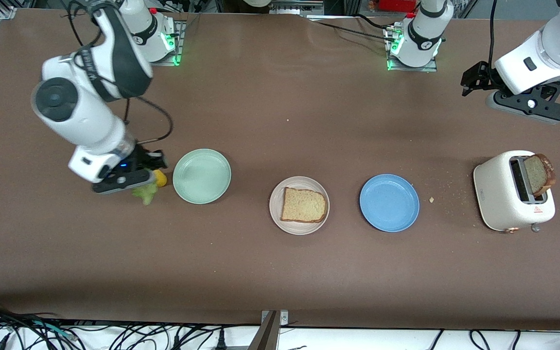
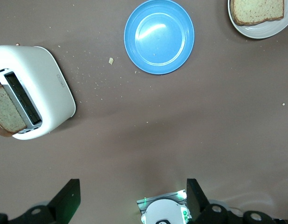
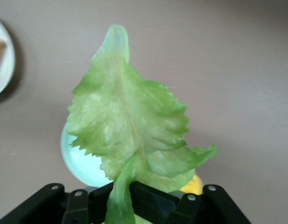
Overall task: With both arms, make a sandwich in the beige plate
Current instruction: 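Carry the lettuce leaf with the right gripper over the beige plate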
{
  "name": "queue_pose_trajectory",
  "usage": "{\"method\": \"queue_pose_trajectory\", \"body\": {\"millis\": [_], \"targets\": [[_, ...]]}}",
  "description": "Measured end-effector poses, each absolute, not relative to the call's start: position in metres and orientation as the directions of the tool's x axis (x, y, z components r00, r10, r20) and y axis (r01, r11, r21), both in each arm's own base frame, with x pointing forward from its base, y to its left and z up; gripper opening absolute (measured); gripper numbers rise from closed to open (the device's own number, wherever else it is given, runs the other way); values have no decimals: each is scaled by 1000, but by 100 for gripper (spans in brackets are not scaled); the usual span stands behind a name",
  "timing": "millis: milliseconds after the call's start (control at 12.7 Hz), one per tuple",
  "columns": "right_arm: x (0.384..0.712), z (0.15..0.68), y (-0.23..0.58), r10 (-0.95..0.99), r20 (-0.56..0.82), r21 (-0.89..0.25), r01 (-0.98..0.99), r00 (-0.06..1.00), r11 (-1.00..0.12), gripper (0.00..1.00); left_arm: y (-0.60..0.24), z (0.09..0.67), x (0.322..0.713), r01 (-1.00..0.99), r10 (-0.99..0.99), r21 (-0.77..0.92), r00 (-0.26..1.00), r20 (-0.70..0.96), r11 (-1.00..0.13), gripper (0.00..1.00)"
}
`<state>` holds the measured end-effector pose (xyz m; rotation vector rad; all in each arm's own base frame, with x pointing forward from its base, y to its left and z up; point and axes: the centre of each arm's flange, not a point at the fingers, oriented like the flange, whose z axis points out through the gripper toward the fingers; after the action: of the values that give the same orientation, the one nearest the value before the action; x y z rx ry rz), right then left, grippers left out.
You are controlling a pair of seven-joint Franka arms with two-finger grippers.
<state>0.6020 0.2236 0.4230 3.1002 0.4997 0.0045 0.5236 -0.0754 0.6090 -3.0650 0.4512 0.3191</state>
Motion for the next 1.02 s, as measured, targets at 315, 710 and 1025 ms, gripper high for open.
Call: {"method": "queue_pose_trajectory", "body": {"millis": [315,710,1025], "targets": [[586,385,294,410,0,-21,409,912,-912,0,-75,609,524,-288,-282,3,937,-206,-958,100],[574,330,382,468,125,-68,478,875,-876,0,-74,609,524,-285,-279,3,938,-207,-959,100],[568,307,434,474,169,-101,494,864,-864,0,-70,609,524,-278,-272,3,940,-207,-961,100]]}}
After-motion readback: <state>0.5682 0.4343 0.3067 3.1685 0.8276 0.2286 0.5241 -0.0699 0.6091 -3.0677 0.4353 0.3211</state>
